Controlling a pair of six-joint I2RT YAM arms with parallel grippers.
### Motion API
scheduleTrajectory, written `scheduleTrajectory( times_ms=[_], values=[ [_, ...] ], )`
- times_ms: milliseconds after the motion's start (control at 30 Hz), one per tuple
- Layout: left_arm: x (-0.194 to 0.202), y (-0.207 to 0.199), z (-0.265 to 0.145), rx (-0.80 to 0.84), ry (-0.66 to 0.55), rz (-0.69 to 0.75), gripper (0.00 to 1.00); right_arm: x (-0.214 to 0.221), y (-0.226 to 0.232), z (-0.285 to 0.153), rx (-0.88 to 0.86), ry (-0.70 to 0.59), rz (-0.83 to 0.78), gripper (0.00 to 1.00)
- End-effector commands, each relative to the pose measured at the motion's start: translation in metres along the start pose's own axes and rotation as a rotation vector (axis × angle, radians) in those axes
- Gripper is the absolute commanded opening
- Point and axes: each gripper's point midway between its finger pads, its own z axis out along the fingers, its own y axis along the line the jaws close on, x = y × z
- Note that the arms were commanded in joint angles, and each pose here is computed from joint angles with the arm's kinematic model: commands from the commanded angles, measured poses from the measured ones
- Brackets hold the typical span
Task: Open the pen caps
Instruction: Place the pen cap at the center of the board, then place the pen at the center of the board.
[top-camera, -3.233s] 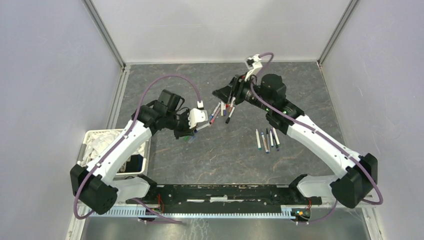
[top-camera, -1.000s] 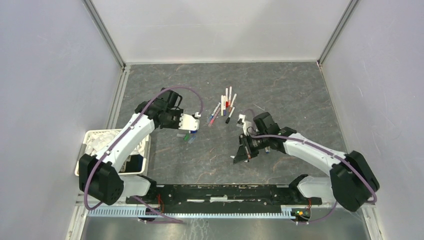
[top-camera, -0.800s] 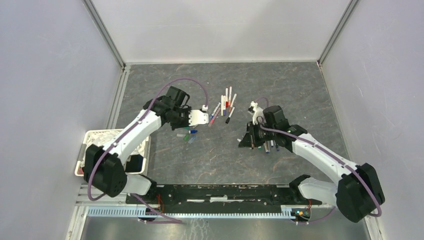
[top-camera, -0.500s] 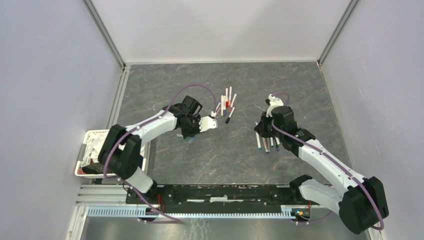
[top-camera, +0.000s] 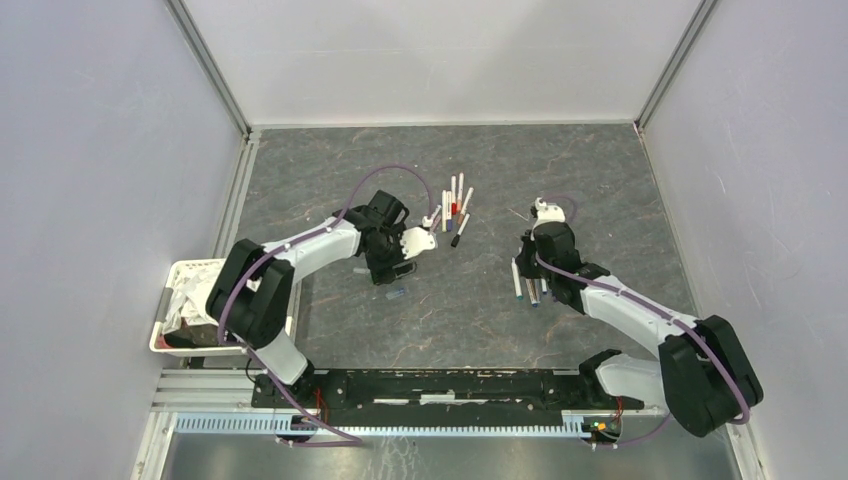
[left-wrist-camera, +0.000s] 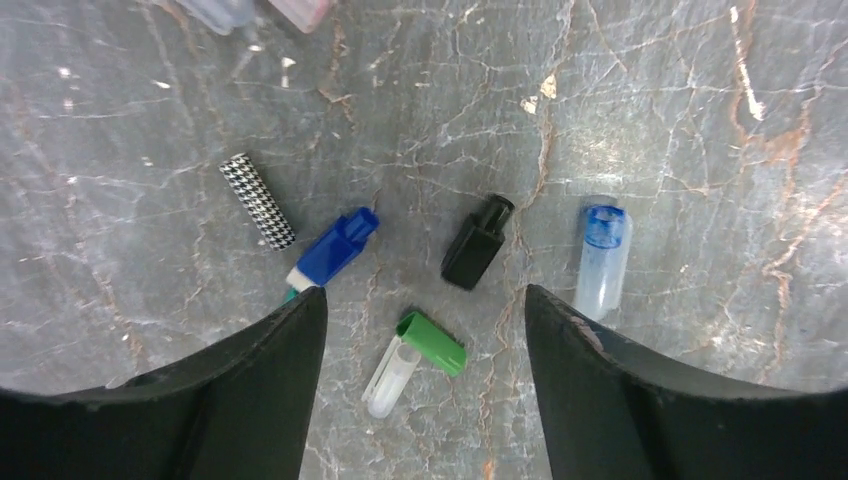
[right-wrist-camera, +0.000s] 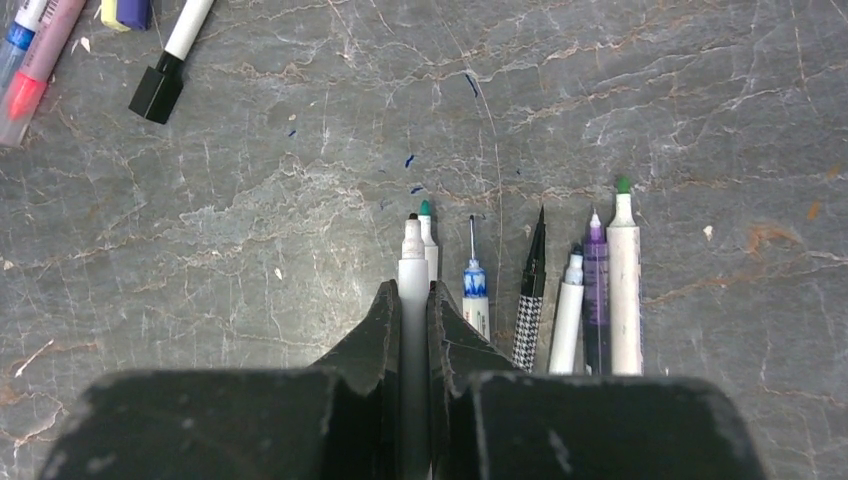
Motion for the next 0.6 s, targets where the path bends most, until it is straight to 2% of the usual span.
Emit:
scheduleTrajectory(
  times_ms=[0,200,267,367,567],
  values=[
    [-0.038,0.015,-0.042,-0.053,-0.107,-0.059,0.79,-0.012,0.001,0.009,0.010,-0.068,0.026,0.00],
    [-0.071,0.033,-0.101,-0.090,-0.212,-0.127,0.82,0.002,-0.011,0.020,0.062,-0.029,-0.022,0.09],
    [-0.077,0.033,-0.119,-0.089,-0.243,-0.134,0.99,0.008,-0.013,0.024,0.072,-0.008,-0.031,0.15],
    [-0.083,0.033,-0.141,-0.097,-0.284,-0.134,1.00,0.014,-0.015,0.025,0.075,0.011,-0.034,0.25],
    [-0.080,0.038,-0.163,-0.141,-0.305,-0.157,1.00,0.019,-0.014,0.023,0.064,0.018,-0.031,0.28]
  ],
)
